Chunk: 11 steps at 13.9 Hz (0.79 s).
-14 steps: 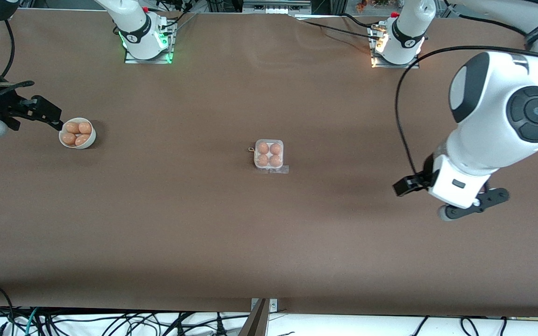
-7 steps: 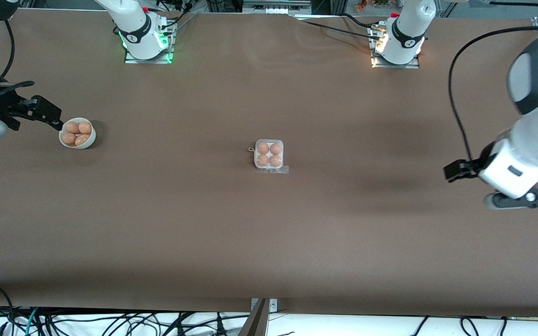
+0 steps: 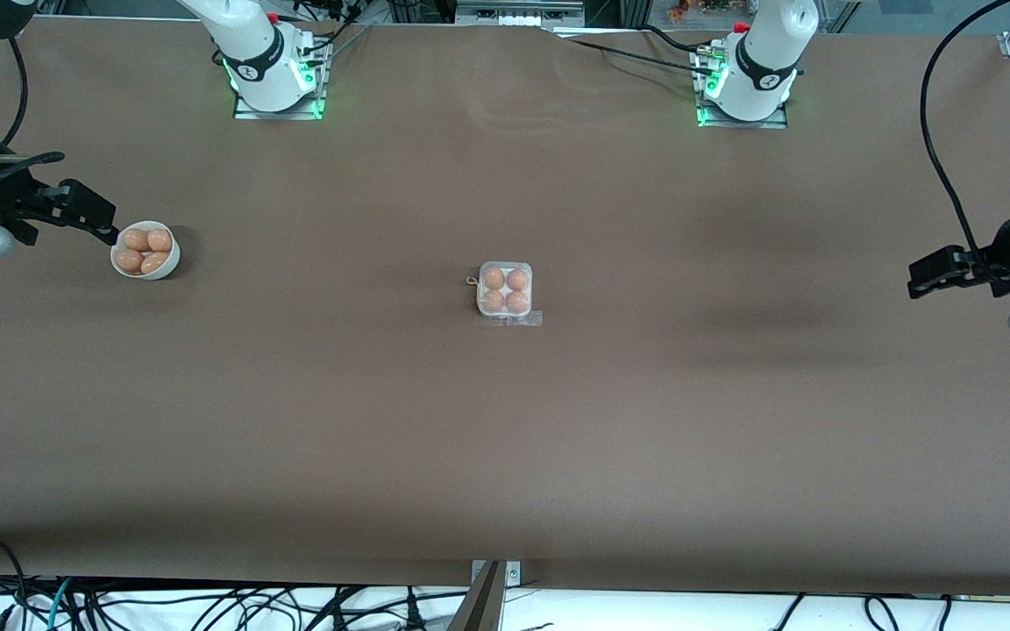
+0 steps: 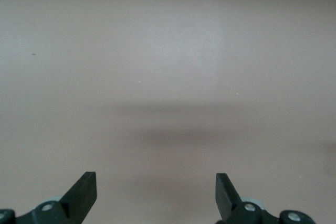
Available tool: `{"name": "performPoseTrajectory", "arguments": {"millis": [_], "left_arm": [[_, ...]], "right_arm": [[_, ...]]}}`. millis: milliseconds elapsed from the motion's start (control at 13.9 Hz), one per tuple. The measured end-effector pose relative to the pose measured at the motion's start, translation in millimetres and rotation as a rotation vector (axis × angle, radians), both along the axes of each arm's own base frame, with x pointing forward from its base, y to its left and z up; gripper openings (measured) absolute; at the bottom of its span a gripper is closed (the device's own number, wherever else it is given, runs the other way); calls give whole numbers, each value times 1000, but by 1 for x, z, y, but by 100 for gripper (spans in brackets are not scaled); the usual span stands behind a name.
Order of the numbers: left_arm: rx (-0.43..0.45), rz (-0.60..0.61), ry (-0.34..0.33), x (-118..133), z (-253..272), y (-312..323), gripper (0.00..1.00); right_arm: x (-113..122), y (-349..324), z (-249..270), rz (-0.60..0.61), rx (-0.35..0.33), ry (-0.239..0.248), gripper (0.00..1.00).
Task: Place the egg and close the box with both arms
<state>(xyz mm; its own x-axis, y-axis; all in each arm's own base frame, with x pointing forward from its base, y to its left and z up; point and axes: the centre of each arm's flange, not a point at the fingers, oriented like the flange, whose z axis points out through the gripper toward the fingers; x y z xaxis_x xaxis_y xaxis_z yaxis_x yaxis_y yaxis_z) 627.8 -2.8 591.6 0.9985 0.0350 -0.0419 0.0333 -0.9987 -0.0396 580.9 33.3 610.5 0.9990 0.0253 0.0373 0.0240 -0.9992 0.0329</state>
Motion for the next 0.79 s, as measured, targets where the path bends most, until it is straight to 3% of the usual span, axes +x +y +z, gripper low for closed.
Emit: {"name": "performPoseTrajectory", "arguments": {"millis": [288, 791], "left_arm": [[-46, -19, 7, -17, -4, -1, 100], [-59, -24, 7, -16, -16, -2, 100]], "right_arm": [[0, 0, 0, 0, 0, 0, 100], [0, 0, 0, 0, 0, 0, 100]]}}
